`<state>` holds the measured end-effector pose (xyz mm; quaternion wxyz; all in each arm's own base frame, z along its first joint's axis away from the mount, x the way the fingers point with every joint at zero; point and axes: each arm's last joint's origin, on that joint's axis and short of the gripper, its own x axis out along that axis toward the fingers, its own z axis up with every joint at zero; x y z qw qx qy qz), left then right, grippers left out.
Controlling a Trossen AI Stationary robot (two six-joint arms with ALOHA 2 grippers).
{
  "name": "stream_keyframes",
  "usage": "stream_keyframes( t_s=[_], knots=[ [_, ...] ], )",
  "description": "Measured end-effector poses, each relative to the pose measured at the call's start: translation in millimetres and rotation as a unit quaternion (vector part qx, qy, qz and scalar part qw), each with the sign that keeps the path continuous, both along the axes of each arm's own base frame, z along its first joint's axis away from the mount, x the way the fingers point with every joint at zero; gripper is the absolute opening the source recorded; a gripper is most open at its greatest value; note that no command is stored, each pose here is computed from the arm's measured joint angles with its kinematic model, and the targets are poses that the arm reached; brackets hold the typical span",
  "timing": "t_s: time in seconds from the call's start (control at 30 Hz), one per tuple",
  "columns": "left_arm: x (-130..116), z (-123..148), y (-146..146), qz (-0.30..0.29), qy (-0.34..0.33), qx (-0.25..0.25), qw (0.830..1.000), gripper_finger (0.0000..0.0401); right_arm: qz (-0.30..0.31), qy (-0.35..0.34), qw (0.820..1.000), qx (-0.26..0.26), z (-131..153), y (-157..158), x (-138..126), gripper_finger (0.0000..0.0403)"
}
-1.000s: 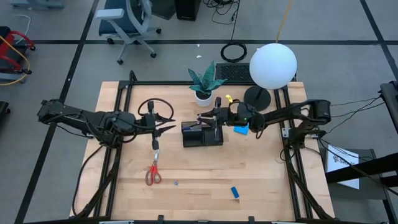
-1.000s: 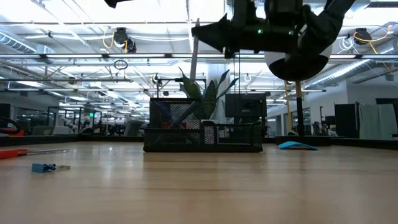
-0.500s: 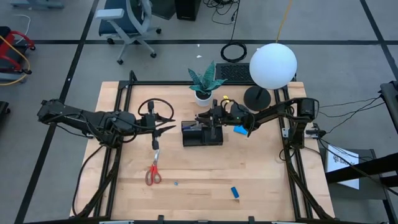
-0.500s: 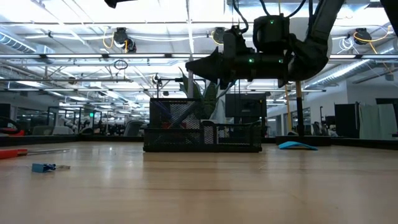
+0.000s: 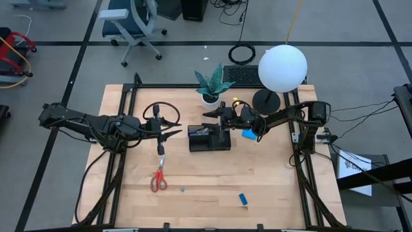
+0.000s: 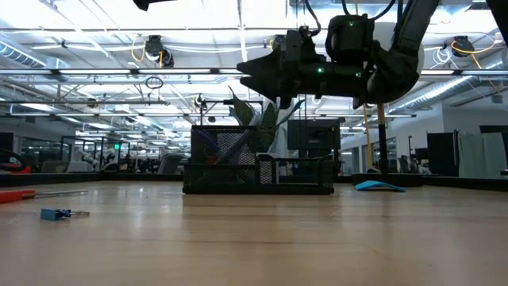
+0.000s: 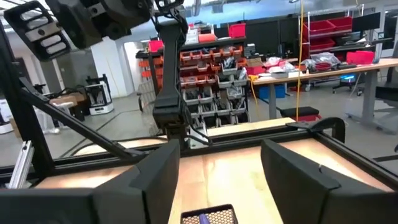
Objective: Pick and place office supplies into organizer
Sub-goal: Put the red scissors into the top left section of the desk organizer
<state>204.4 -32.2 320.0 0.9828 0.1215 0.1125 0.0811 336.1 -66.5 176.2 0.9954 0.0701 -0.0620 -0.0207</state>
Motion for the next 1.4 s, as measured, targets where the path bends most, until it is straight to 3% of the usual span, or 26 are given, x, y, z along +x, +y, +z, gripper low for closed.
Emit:
stream_keyframes(
  t_s=[0.23,0.47,0.73,0.83,1.03,1.4],
  knots=[
    [0,0,0,0.000,0.000,-0.001,1.000,0.0097,0.004,-0.026,1.000,-0.005,5,0,-1,0.0225],
    [0,-1,-1,-0.006,0.004,-0.008,1.000,0.0097,0.050,-0.053,0.997,-0.019,22,4,-5,0.0210],
    [-1,-5,-6,-0.066,0.026,-0.024,0.997,0.0097,0.106,-0.029,0.992,-0.056,49,19,-16,0.0207],
    [-3,-9,-9,-0.074,0.050,-0.020,0.996,0.0097,0.106,-0.004,0.990,-0.096,57,29,-20,0.0205],
    [-9,-17,-22,-0.106,0.094,-0.009,0.990,0.0097,0.052,0.023,0.989,-0.136,71,40,-30,0.0204],
    [-14,-34,-71,-0.186,0.138,0.010,0.973,0.0098,0.045,0.040,0.987,-0.146,78,45,-37,0.0201]
  ],
)
